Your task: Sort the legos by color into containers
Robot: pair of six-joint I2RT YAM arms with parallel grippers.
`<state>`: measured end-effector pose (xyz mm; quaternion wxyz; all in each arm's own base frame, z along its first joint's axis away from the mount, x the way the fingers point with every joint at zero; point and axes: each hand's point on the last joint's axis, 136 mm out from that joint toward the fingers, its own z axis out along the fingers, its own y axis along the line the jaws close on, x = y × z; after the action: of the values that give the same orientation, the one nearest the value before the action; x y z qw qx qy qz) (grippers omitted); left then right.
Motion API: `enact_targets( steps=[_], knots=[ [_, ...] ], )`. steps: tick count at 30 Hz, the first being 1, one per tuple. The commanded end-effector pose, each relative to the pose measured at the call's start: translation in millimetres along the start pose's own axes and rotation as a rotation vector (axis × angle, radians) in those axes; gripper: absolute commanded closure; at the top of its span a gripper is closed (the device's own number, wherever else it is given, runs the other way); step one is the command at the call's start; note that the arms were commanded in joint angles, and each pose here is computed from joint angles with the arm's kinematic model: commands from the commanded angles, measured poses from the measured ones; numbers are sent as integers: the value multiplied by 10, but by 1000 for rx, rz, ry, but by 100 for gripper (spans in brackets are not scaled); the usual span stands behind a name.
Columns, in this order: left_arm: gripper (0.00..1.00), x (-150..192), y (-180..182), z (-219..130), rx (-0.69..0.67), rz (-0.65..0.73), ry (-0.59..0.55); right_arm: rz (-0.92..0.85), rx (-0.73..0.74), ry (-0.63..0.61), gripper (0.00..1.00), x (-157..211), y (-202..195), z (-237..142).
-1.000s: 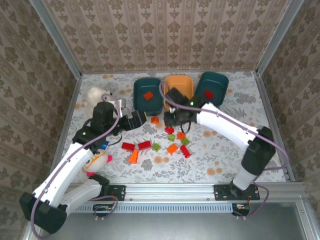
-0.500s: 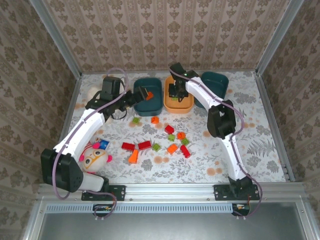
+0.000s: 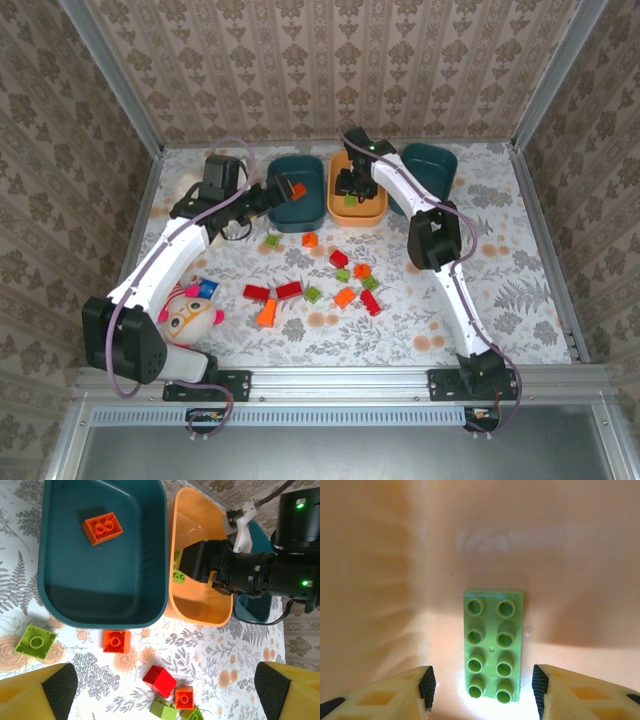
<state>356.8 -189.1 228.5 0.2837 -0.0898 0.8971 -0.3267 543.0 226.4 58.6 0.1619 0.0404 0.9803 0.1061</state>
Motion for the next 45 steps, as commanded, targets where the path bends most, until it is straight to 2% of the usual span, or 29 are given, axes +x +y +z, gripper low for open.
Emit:
enact_targets(
  steps=[1,3,5,9,10,14,19,22,24,27,33,39,42,45],
  knots=[
    [6,175,78,-155,-25,1,43,-20,-93,-122,43,-227,292,-915],
    [6,353,171,-251,-64,21,85,-77,-147,-166,44,-173,503,-1224],
    [6,588,320,-333,-115,49,135,-157,-264,-241,43,-53,801,-1563],
    [8,1240,757,-501,-261,94,308,-256,-634,-412,39,549,1316,-2118],
    [9,1365,828,-549,-290,111,337,-278,-680,-434,39,721,1365,-2208],
    [12,1821,1009,-722,-373,204,415,-395,-870,-426,34,1607,1547,-2399],
    [19,2146,1231,-705,-437,214,447,-472,-1013,-305,31,2483,1498,-2501],
    [23,2228,1285,-611,-458,237,463,-552,-1011,-225,27,2914,1355,-2411],
    [24,2259,1277,-520,-458,252,475,-603,-945,-159,27,3143,1184,-2251],
    [25,2277,1270,-410,-465,281,479,-655,-891,-108,27,3347,978,-2096],
    [28,2295,1332,-215,-508,316,518,-652,-848,-104,27,3416,829,-2021],
    [38,2389,1489,-68,-570,312,565,-622,-829,-127,27,3387,778,-2021],
    [47,2415,1534,-13,-581,316,574,-617,-819,-137,27,3375,761,-2018],
    [62,2399,1565,12,-600,335,573,-609,-809,-140,27,3351,758,-2020]
  ],
)
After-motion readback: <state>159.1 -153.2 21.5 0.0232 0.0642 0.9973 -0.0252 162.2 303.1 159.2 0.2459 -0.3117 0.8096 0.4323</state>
